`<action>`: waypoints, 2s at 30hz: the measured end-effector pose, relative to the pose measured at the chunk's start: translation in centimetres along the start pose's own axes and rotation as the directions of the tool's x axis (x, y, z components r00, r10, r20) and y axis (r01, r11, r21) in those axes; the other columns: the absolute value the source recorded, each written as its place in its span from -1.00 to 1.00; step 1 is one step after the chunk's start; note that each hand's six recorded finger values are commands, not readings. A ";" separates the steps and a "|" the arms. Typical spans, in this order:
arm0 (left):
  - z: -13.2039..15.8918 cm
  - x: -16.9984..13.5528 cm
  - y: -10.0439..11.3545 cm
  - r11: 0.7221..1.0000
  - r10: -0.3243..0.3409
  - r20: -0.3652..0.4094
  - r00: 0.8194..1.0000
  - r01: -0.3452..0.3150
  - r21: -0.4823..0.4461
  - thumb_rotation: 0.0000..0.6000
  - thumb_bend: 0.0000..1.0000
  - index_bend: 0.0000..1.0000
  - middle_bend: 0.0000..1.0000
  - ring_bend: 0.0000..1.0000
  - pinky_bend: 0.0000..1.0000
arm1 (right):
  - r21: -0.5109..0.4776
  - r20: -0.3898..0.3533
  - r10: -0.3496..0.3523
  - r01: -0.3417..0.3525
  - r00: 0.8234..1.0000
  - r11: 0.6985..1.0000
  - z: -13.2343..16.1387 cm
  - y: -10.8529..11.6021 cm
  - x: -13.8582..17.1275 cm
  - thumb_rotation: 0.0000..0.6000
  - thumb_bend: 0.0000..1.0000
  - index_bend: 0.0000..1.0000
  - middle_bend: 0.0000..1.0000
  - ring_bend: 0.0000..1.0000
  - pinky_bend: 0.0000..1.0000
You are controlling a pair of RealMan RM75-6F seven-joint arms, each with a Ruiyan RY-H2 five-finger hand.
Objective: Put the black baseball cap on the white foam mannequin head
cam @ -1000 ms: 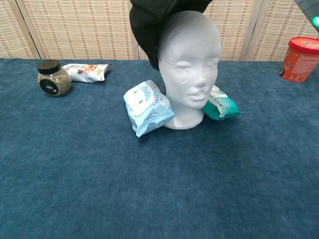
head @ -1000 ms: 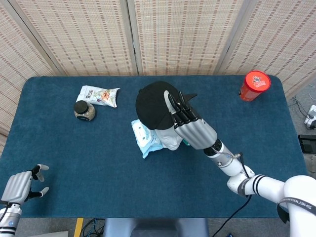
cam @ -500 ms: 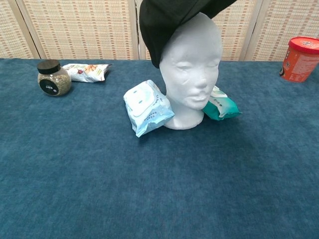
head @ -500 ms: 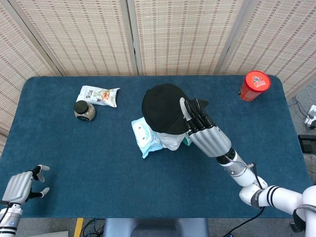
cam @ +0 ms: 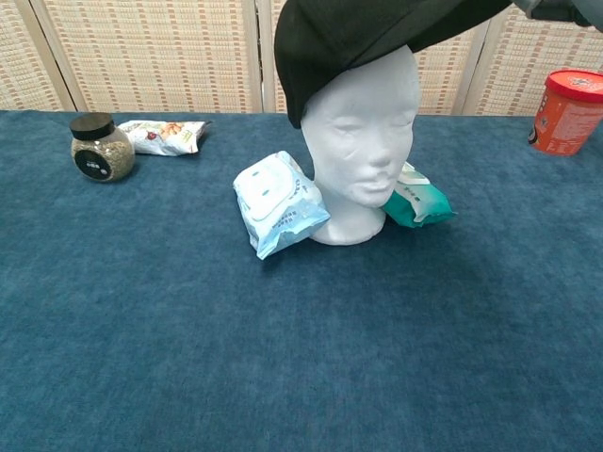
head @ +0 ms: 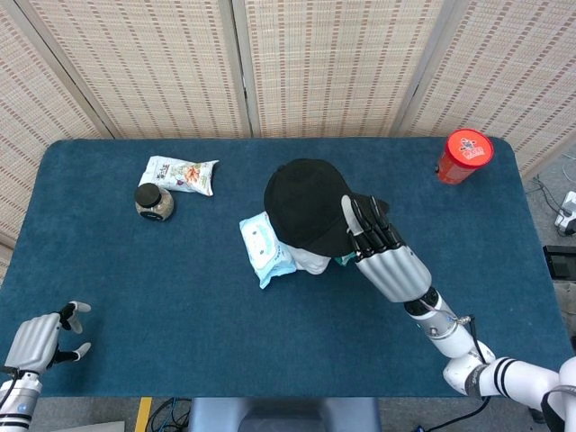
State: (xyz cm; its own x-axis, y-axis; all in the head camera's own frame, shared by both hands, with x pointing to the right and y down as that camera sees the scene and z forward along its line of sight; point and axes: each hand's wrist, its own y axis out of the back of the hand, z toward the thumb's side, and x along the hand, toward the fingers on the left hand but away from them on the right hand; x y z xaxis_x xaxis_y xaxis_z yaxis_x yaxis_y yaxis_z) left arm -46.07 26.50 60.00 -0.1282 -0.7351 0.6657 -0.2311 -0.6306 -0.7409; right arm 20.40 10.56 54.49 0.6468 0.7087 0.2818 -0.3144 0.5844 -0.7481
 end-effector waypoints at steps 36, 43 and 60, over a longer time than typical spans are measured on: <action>0.1 0.1 0.1 1.000 0.000 0.002 1.000 0.000 -0.002 1.00 -0.65 -0.36 0.08 -0.11 0.11 | -0.213 0.058 0.184 -0.168 0.981 0.963 3.7 0.6 6.9 1.00 -0.03 0.54 -0.64 -0.97 -1.00; 0.1 0.1 0.2 1.000 0.003 0.003 1.000 -0.003 -0.004 1.00 -0.65 -0.36 0.08 -0.11 0.11 | -0.263 0.038 0.184 -0.168 0.982 0.950 5.0 1.5 7.2 1.00 -0.04 0.54 -0.64 -0.97 -1.00; 0.1 0.0 0.3 1.000 0.004 0.004 1.000 -0.004 -0.005 1.00 -0.65 -0.36 0.08 -0.11 0.11 | -0.320 0.024 0.219 -0.200 0.975 0.926 6.3 2.5 7.8 1.00 -0.04 0.54 -0.64 -0.97 -1.00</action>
State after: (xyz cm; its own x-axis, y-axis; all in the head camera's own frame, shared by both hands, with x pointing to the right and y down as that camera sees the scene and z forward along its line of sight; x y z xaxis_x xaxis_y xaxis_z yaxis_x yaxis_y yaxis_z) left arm -46.05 26.31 59.75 -0.1253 -0.7388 0.6621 -0.2353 -0.6262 -0.7433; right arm 20.28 20.04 58.65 0.5452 0.8289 0.1257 -0.1980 0.2730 -0.9414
